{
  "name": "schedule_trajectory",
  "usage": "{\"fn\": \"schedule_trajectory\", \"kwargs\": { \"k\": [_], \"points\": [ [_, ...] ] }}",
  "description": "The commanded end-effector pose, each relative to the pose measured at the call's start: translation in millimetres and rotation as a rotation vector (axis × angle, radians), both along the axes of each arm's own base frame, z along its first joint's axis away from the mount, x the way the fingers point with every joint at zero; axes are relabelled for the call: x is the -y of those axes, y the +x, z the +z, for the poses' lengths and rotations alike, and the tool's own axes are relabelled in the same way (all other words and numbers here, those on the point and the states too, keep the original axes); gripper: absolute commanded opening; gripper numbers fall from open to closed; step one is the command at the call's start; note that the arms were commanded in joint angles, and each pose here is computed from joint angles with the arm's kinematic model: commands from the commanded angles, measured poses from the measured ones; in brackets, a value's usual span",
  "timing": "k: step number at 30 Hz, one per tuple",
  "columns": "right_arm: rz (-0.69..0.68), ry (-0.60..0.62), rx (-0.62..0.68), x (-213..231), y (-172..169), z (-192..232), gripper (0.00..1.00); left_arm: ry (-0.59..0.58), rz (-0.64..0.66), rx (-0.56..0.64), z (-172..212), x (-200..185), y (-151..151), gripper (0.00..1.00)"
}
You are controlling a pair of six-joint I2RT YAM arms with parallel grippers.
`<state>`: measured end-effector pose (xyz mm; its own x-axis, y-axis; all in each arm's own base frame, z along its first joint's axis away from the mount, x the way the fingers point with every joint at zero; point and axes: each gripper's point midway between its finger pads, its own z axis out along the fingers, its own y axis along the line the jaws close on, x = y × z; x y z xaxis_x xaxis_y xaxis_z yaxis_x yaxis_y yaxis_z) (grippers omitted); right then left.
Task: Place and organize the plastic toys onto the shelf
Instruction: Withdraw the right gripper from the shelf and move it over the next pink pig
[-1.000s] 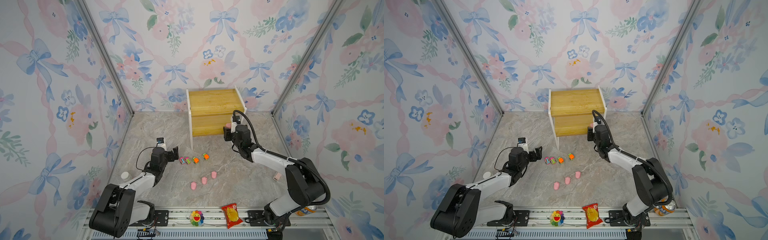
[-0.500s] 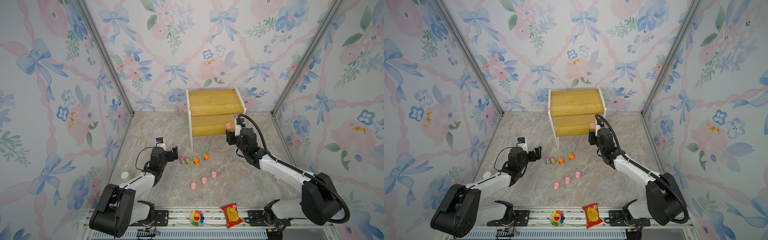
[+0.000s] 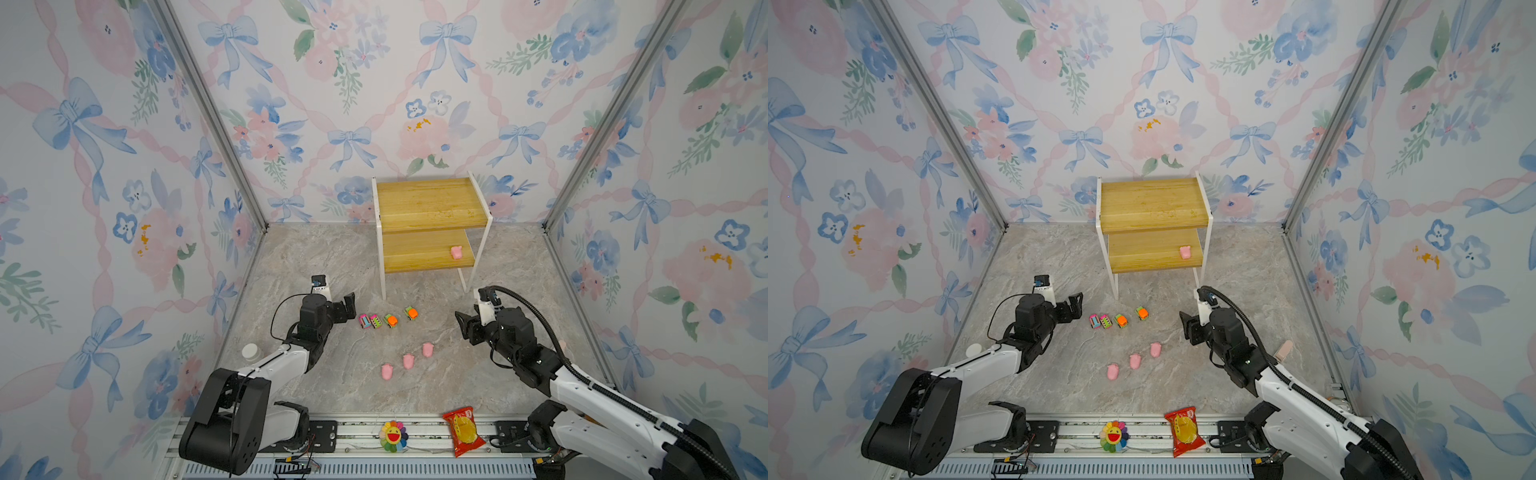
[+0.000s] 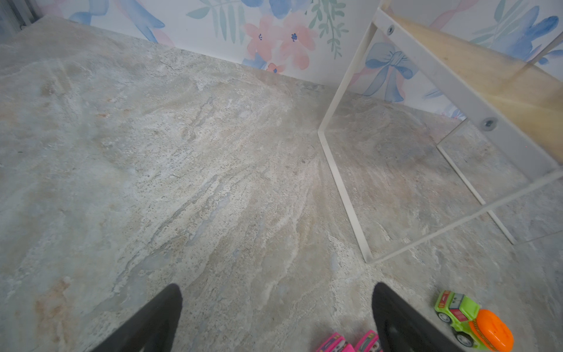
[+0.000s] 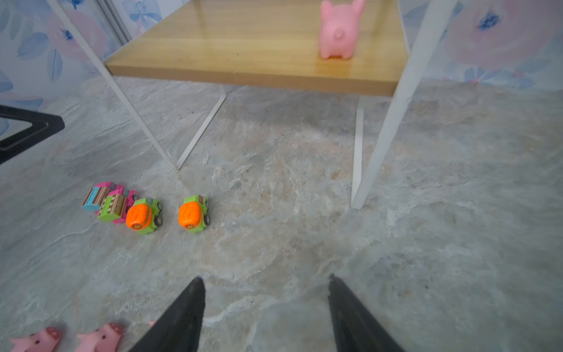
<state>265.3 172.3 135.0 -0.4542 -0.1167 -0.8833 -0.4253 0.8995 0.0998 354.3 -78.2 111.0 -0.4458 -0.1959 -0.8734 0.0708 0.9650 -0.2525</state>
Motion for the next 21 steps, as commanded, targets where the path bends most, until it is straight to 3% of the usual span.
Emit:
{"fn": "schedule_trajectory", "kwargs": {
  "k": [1, 9, 21],
  "points": [
    [0.027, 0.021, -0.046, -11.7, -24.5, -24.3, 0.67, 0.002, -0.026, 0.014, 3.4, 3.3, 2.6, 0.98],
    [0.085, -0.023, -0.097, -38.8, -58.5, -57.4, 0.69, -0.018, -0.040, -0.014, -5.6, 6.9, -2.4, 0.98],
    [0.115, -0.032, -0.131, -75.1, -52.8, -84.8, 0.70, -0.006, -0.040, -0.027, -11.5, 8.3, -4.8, 0.98]
  ]
}}
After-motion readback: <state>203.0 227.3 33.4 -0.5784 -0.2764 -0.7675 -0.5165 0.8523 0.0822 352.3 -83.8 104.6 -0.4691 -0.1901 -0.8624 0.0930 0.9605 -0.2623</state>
